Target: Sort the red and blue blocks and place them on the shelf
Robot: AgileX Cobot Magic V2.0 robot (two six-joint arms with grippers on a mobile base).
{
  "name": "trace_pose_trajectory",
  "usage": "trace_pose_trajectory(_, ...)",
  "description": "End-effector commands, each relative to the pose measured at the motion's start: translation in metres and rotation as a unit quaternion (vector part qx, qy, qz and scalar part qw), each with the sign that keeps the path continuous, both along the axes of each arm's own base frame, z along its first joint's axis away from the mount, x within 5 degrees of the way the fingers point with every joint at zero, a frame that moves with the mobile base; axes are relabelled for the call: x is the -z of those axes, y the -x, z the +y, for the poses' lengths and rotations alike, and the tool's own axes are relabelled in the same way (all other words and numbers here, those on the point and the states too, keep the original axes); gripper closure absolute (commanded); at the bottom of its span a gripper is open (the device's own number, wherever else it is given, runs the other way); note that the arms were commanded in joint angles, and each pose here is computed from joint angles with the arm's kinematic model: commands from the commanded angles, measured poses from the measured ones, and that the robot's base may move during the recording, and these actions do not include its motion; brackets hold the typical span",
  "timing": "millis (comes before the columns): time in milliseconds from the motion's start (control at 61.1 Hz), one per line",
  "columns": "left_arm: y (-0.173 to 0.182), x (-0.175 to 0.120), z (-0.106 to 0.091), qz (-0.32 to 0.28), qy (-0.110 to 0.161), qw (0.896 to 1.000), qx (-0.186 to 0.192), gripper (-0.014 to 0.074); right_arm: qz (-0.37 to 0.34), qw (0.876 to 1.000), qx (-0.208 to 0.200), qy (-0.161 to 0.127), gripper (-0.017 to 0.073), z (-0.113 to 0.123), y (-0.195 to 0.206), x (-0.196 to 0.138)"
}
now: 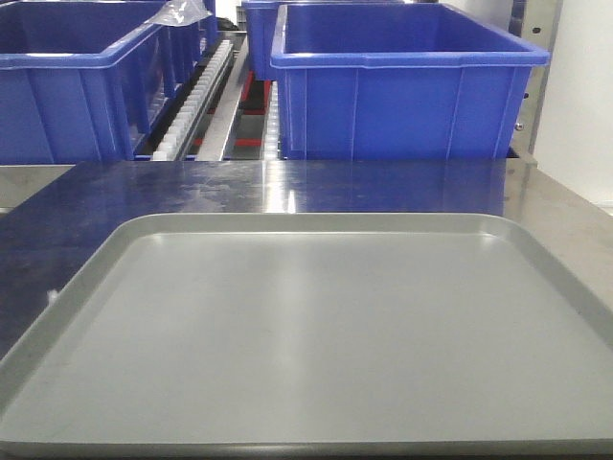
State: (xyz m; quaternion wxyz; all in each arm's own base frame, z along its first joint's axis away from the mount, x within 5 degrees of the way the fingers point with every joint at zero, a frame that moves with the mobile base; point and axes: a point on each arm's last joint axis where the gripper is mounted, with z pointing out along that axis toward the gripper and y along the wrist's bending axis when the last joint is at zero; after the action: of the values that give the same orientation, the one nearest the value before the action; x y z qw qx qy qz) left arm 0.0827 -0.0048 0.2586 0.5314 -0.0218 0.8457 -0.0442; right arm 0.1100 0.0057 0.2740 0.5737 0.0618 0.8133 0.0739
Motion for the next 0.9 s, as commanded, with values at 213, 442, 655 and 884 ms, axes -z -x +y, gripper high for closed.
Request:
trace_pose_trajectory(213,-0.0038,-0.0147,-0.0011,-0.057,-0.001,0.998,0.007,0.0470,-0.063,0.998,0.002,0.004,0.0503,-0.0007,-0.0027,-0.0182)
trace_pose_trajectory(442,-0.0038,-0.0147,-0.0011,-0.057,-0.001,0.998,0.007,0.0470,-0.063,0.998,0.002,0.004,0.0503,-0.0007,-0.0027,-0.0182)
trace_pose_trajectory(655,-0.0038,-0.0147,-0.0011,-0.057,-0.001,0.998,0.007,0.0470,-0.063,0.998,0.002,0.004,0.0503,-0.0007,-0.0027,-0.0182)
trace_pose_trajectory(884,-0.0038,-0.0147,-0.0011,-0.057,-0.001,0.998,0.007,0.0470,-0.063,0.998,0.002,0.004,0.0503,-0.0007,-0.0027,-0.0182)
